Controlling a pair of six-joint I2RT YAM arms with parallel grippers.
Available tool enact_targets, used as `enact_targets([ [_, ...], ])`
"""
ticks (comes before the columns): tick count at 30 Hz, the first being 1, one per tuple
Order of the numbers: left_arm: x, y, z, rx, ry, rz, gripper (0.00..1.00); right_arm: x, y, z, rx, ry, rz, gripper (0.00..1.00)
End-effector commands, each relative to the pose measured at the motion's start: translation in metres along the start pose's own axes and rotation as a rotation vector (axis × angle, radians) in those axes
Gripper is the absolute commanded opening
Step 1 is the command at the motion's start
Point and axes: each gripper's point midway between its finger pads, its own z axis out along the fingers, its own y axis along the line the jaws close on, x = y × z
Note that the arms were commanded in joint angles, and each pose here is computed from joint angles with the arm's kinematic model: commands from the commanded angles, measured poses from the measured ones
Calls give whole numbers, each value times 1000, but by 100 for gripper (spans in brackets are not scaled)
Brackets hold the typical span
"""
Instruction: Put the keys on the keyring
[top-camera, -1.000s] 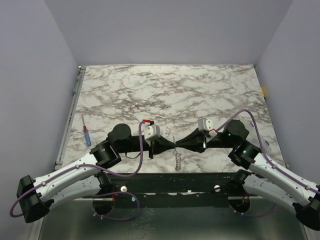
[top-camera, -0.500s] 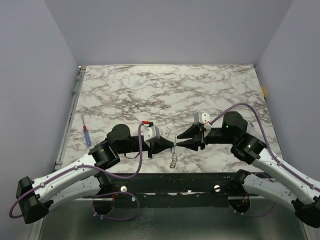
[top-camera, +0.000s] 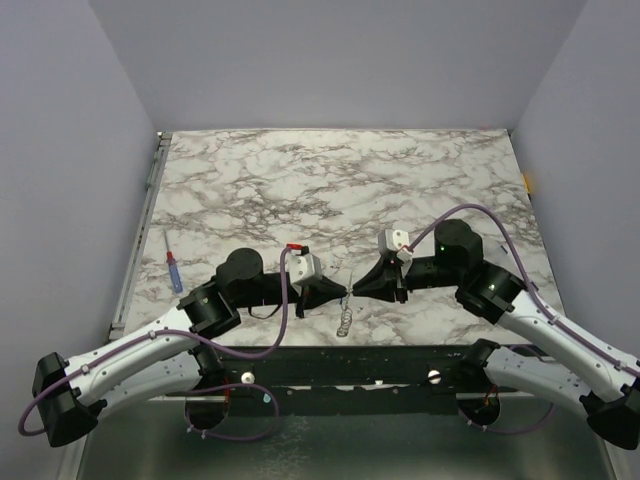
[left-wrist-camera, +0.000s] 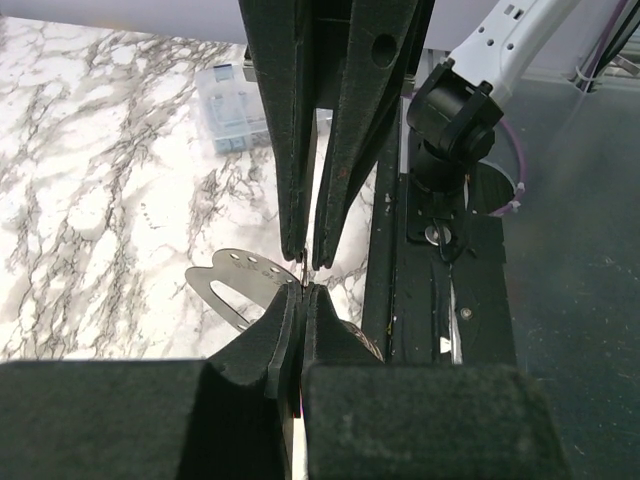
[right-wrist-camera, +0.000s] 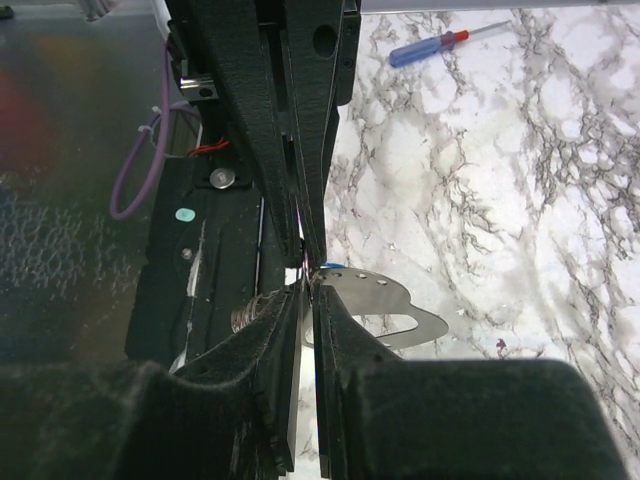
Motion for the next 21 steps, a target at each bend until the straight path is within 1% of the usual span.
enact_targets([
  [1, -13, 3, 2, -7, -29, 29, 0, -6, 8, 3, -58, -20, -10, 17],
  [4, -12, 3, 4, -4, -30, 27, 0, -2, 7, 6, -61, -21, -4, 15],
  [9, -12, 3, 5, -2, -28, 27, 0, -1, 6, 9, -70, -29, -3, 1],
  [15, -17, 3, 5, -2, -41, 33, 0, -1, 4, 9, -55, -45, -22, 1],
  [16, -18, 3, 3, -8, -45, 32, 5, -3, 2, 8, -43, -55, -31, 0],
  [18, -22, 3, -1, -17, -52, 33, 41, -9, 0, 6, -14, -80, -51, 1],
  [19, -25, 3, -4, -28, -59, 33, 55, -11, -1, 4, -3, -90, -61, 0],
  [20, -28, 4, -8, -48, -68, 33, 65, -14, -1, 3, 3, -98, -69, 1],
  [21, -30, 5, -12, -68, -77, 33, 70, -16, -2, 2, 13, -103, -75, 1],
])
